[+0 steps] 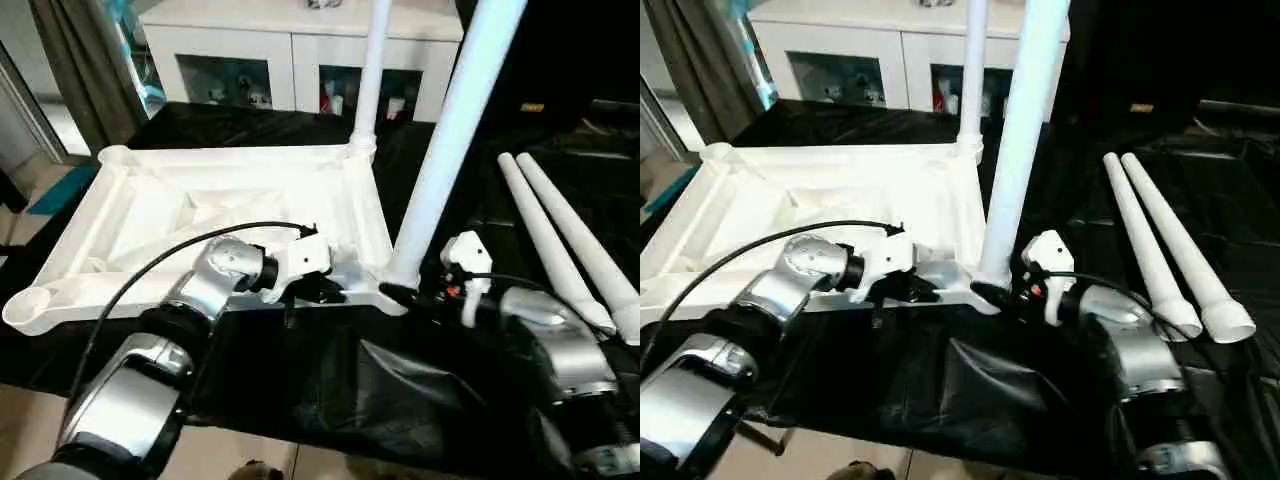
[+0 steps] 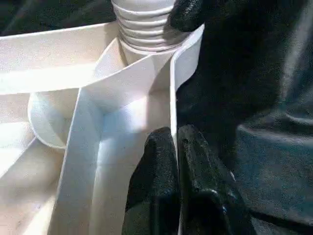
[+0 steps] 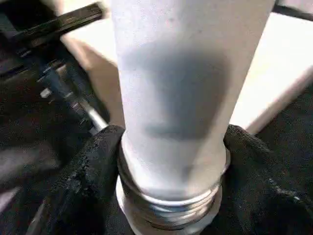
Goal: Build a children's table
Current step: Rotate leg to tighten
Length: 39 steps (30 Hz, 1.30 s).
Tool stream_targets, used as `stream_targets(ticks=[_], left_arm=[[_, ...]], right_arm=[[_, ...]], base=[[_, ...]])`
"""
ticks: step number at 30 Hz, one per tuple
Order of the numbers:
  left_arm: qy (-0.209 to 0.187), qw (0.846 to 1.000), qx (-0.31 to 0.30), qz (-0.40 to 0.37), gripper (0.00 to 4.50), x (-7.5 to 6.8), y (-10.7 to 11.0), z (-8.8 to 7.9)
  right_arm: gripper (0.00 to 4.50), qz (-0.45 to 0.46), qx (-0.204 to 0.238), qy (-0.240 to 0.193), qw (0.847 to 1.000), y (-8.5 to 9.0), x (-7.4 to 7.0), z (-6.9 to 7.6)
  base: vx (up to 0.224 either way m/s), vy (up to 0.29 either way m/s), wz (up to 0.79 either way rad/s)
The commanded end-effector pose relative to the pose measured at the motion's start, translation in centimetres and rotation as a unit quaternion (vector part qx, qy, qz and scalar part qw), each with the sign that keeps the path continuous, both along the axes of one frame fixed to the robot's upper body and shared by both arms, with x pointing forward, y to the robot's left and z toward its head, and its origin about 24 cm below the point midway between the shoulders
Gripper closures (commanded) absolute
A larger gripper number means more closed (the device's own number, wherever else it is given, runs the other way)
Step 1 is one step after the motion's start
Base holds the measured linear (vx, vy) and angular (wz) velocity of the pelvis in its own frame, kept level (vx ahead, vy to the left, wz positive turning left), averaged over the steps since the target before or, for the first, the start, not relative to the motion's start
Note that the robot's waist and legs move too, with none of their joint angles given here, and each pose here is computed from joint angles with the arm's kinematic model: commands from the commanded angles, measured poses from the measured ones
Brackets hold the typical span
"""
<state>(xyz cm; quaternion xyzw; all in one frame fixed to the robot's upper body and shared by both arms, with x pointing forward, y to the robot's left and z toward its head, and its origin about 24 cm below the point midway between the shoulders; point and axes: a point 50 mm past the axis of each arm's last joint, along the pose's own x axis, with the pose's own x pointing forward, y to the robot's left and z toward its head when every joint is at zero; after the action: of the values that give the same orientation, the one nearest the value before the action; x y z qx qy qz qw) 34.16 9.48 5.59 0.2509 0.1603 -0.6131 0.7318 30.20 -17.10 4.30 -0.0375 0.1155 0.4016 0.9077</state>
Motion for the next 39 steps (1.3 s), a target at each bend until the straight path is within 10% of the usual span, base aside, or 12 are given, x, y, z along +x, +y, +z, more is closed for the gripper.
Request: stream_targets(ticks=[1,8,14,15,28,39], left_arm=[[-0.026,0.998,-0.013,0.047,4.5,1.2,-1.0,1.3],[-0.029,0.994,-0.037,0.102,4.5,1.7,-5.9,2.0],[-0.029,0.994,-0.051,0.097,4.5,1.5,-7.7,2.4],[-0.031,0.994,-0.05,0.096,4.5,1.5,-7.7,2.4],[-0.029,0.999,-0.023,0.031,4.5,0.9,-3.6,1.3],[0.01,0.998,-0.018,-0.065,4.5,-0.4,-0.4,1.3]], right_arm=[[1.75,-0.094,-0.016,0.049,0.994,-0.3,0.3,-2.5],[1.76,-0.28,0.038,0.102,0.954,3.7,3.2,-3.8],[1.76,-0.264,0.02,0.085,0.96,5.7,4.1,-3.1],[1.2,-0.263,0.028,0.081,0.961,5.7,4.2,-2.9],[0.64,-0.12,-0.002,-0.033,0.992,1.6,3.2,0.4],[0.64,0.053,-0.049,-0.016,0.997,-2.5,0.0,2.4]], base=[[0.0,0.0,0.0],[0.0,0.0,0.0],[0.0,0.0,0.0],[0.0,0.0,0.0],[0.004,-0.001,0.01],[0.041,-0.013,0.03]])
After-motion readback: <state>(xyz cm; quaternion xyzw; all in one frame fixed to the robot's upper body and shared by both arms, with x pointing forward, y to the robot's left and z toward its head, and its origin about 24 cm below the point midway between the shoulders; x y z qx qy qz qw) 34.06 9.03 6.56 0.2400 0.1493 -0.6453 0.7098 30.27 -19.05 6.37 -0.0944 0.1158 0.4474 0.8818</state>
